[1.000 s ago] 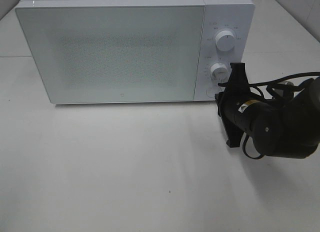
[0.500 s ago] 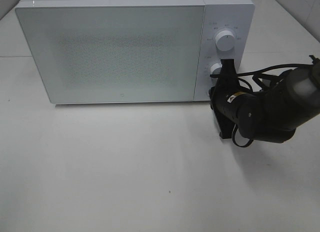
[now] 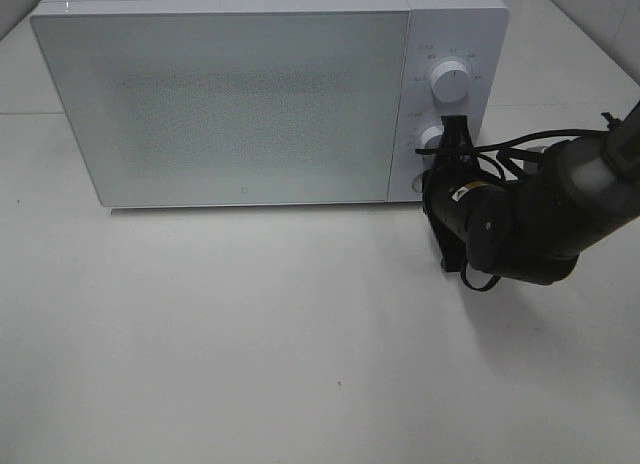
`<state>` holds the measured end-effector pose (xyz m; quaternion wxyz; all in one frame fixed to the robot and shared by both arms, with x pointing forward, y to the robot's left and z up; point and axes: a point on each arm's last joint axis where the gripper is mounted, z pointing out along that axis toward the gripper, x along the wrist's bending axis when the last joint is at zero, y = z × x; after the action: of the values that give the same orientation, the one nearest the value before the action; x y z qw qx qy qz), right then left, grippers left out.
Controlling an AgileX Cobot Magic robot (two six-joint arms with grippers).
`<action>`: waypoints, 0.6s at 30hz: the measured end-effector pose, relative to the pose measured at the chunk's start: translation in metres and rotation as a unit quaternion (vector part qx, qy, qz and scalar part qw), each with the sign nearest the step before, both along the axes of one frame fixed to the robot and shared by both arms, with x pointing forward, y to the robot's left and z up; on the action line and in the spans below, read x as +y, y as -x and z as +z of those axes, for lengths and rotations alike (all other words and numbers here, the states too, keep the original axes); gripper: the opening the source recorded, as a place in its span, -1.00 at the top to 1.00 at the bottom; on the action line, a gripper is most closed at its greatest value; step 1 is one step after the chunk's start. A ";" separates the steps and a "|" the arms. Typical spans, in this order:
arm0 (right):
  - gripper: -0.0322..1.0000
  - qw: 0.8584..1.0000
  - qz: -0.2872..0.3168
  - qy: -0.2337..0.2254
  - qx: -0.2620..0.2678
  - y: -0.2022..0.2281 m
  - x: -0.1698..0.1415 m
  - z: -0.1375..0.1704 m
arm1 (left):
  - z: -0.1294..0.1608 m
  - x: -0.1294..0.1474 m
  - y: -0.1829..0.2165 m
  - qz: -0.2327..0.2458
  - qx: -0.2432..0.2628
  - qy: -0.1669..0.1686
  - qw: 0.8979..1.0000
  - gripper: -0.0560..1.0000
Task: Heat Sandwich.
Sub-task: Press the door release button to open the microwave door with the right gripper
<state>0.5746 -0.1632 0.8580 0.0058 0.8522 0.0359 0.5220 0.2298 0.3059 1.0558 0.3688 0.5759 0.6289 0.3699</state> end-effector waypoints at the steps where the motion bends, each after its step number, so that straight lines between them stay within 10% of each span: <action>1: 0.92 1.000 0.000 0.000 0.000 0.000 0.000 0.000 | 0.000 0.000 0.000 0.000 0.000 0.000 1.000 -0.94; 18: 0.92 1.000 -0.008 -0.001 -0.013 -0.013 0.010 -0.012 | 0.000 0.000 0.000 0.000 0.000 0.000 1.000 -0.94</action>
<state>0.5876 -0.1535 0.8456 0.0100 0.8455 0.0283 0.5331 0.2298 0.3059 1.0558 0.3688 0.5759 0.6289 0.3699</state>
